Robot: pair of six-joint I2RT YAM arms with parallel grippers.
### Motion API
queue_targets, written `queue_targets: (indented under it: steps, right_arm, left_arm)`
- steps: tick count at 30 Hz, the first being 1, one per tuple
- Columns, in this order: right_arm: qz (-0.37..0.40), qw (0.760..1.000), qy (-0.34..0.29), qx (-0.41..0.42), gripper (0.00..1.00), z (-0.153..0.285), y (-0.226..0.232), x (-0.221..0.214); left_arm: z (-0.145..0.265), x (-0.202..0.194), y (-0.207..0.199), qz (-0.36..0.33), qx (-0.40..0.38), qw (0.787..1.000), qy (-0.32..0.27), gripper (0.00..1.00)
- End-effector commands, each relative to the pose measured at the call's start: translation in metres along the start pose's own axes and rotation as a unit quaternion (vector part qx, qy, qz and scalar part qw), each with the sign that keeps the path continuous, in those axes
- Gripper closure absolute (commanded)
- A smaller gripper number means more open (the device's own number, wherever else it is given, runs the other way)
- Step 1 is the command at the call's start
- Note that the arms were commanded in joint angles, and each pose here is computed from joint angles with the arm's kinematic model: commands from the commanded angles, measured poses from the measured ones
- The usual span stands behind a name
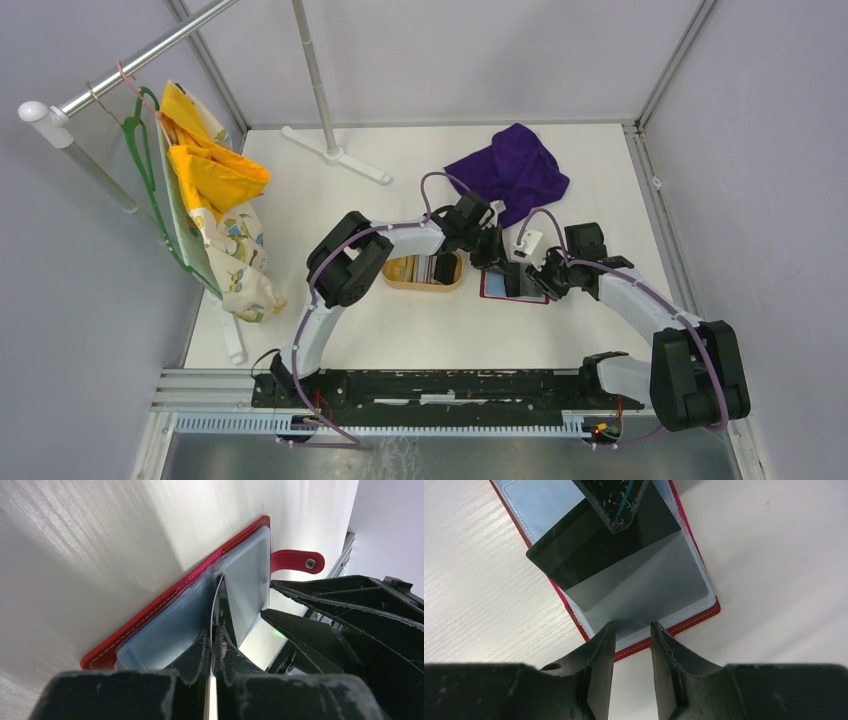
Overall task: Put the credit cards into the card holder
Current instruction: Insert the credit card into the card holder.
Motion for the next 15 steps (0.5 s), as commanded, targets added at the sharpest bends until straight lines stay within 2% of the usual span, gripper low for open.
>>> queue_targets:
  steps: [1, 15]
  right_arm:
    - [0.006, 1.0, -0.003, -0.018, 0.62, 0.0022, -0.0045, 0.0047]
    - [0.019, 1.0, 0.0, -0.012, 0.62, -0.0008, 0.0004, 0.0064]
  left_arm:
    - [-0.0118, -0.0364, 0.0335, 0.004, 0.05, 0.997, 0.062, 0.92]
    - [-0.0188, -0.0376, 0.0322, 0.01, 0.039, 0.996, 0.082, 0.9]
Point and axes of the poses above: each gripper's point midway between its finger pads, its own z axis back along the fingers, its own y axis along the line the jaws close on, x = y × z, the point moved 3 cm from there along z, back along the fingers, and after that the axes turned 8 degrees about -z, right-handed, at the moved point
